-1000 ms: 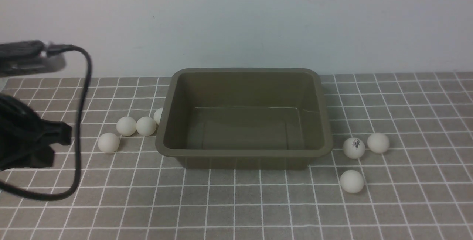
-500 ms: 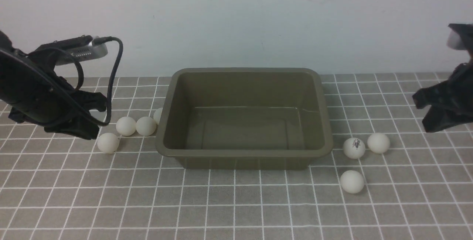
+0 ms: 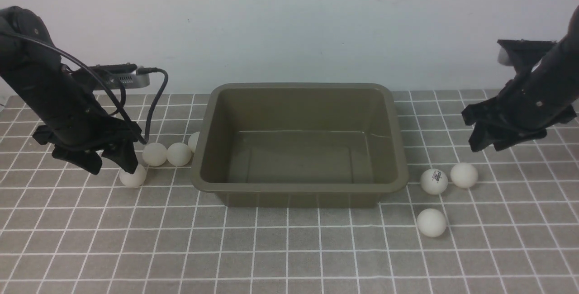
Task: Put the table tennis balls into the box on the grey coffee tablecloth.
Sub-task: 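Reach for and grasp a ping pong ball on the table beside the basket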
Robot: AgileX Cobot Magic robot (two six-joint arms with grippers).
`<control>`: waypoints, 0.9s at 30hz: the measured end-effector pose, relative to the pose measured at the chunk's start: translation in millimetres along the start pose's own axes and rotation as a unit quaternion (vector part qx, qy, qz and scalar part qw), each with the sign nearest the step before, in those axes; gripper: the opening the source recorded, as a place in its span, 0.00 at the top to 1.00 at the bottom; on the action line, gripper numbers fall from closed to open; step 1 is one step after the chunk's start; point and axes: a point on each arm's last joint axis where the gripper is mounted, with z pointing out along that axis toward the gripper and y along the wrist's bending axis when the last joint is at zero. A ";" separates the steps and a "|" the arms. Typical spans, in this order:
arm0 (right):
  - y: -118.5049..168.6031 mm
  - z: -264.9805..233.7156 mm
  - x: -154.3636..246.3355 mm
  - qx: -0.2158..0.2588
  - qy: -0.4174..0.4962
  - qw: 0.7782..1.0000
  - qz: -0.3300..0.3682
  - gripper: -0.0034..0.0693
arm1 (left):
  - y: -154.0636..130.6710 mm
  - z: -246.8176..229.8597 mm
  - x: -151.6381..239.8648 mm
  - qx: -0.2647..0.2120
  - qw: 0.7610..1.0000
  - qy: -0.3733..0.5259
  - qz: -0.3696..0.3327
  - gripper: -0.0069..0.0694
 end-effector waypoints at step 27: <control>-6.4 75.8 3.7 0.038 0.054 0.998 0.025 0.14 | 10.5 41.2 -11.7 -0.006 1.000 -0.009 -0.014 0.09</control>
